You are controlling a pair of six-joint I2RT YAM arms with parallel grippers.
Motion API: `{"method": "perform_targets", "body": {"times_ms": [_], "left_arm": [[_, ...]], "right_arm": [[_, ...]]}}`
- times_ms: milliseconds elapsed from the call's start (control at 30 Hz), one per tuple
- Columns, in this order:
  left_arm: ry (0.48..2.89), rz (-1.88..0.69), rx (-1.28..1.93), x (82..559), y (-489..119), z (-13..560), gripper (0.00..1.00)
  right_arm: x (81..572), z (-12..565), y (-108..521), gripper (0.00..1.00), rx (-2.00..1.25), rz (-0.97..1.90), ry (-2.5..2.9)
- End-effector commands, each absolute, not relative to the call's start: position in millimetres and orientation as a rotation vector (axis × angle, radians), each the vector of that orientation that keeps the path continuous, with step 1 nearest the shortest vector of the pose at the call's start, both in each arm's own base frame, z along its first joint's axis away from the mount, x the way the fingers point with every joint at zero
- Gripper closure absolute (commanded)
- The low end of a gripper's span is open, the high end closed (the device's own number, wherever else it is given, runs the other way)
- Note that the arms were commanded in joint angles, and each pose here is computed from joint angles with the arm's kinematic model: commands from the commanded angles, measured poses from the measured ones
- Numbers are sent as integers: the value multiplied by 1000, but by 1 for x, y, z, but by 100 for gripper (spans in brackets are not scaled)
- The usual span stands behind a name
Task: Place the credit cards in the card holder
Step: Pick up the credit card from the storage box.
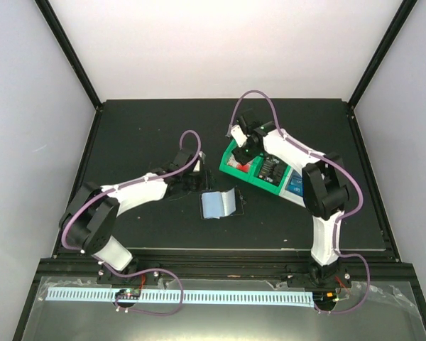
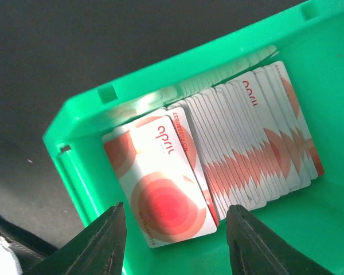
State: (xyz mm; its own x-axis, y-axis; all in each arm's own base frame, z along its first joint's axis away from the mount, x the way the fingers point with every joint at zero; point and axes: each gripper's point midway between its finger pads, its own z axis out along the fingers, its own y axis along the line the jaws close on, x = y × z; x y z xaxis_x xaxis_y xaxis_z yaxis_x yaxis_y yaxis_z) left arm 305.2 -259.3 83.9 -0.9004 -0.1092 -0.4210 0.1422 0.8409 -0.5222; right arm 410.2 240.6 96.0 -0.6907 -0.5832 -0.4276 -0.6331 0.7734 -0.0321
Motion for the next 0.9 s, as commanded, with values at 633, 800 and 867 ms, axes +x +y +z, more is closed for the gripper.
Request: {"method": "perform_targets", "body": {"times_ms": [633, 800, 867], "left_arm": [[2522, -962, -105, 365, -306, 69, 50], [2532, -945, -104, 366, -306, 63, 51], [2533, -941, -103, 367, -306, 62, 51]], "right_arm": [[427, 45, 241, 48, -1183, 109, 2629], [428, 36, 241, 50, -1181, 112, 2636], [429, 32, 240, 50, -1179, 93, 2637]]}}
